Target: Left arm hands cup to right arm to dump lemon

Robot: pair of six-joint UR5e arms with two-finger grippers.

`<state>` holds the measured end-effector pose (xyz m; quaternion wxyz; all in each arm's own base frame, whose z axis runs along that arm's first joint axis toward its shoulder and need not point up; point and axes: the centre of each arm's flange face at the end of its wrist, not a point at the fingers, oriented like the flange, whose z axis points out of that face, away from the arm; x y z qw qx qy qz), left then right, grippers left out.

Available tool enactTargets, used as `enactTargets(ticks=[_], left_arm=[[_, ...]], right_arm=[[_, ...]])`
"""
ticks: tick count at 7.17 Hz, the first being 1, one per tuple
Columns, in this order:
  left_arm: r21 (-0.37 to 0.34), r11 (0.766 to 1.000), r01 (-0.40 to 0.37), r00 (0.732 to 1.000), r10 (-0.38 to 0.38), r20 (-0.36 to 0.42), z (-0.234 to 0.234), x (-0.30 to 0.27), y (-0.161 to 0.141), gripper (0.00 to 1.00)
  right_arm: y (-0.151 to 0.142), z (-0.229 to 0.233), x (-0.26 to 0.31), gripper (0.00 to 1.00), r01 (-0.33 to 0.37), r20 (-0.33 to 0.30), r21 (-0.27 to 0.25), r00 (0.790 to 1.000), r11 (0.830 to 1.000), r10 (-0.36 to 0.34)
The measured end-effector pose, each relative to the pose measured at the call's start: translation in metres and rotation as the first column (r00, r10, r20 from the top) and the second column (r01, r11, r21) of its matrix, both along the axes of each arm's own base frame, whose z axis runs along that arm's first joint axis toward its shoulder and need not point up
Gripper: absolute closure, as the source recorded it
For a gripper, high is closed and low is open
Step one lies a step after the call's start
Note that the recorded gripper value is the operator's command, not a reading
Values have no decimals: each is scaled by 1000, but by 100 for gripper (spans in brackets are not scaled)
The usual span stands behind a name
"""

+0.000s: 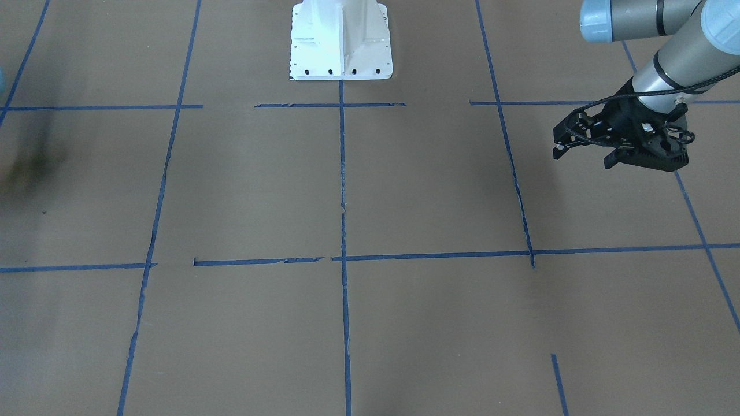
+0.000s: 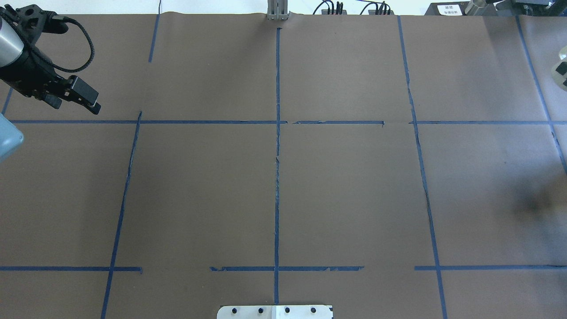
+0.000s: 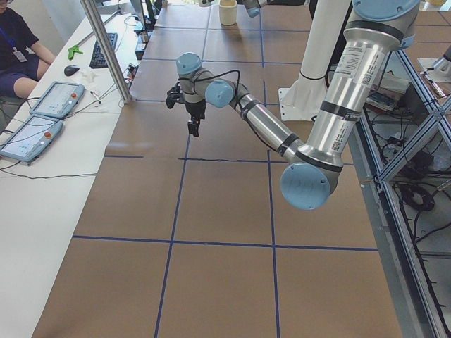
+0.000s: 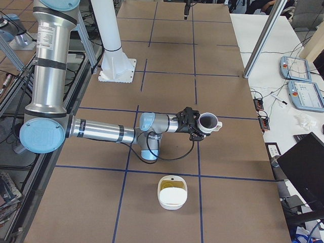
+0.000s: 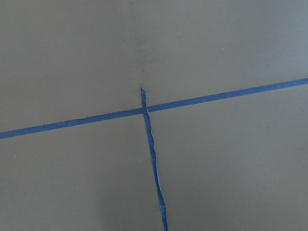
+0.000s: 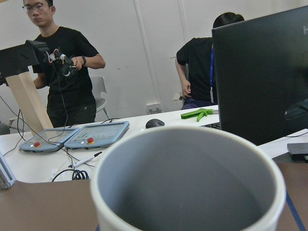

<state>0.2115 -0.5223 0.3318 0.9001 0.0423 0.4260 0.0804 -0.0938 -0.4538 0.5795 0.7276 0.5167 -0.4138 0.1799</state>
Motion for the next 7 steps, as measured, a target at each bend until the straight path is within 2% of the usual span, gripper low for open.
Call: enactTargets(ticks=[2, 4, 6, 7], left_arm=[[1, 1000, -2, 1000, 2, -1, -1, 1, 0, 0], [3, 1000, -3, 1000, 3, -2, -2, 2, -1, 0], [4, 1000, -3, 1000, 3, -6, -7, 5, -3, 0], [-3, 1000, 7, 1000, -7, -12, -13, 8, -7, 0]], right_arm=[[-16, -28, -74, 96, 128, -85, 56, 989, 990, -123], [-38, -73, -141, 96, 229, -219, 114, 955, 967, -200], [-54, -138, -222, 93, 310, -270, 141, 926, 940, -265], [-50, -170, -266, 91, 336, -284, 168, 917, 927, -281]])
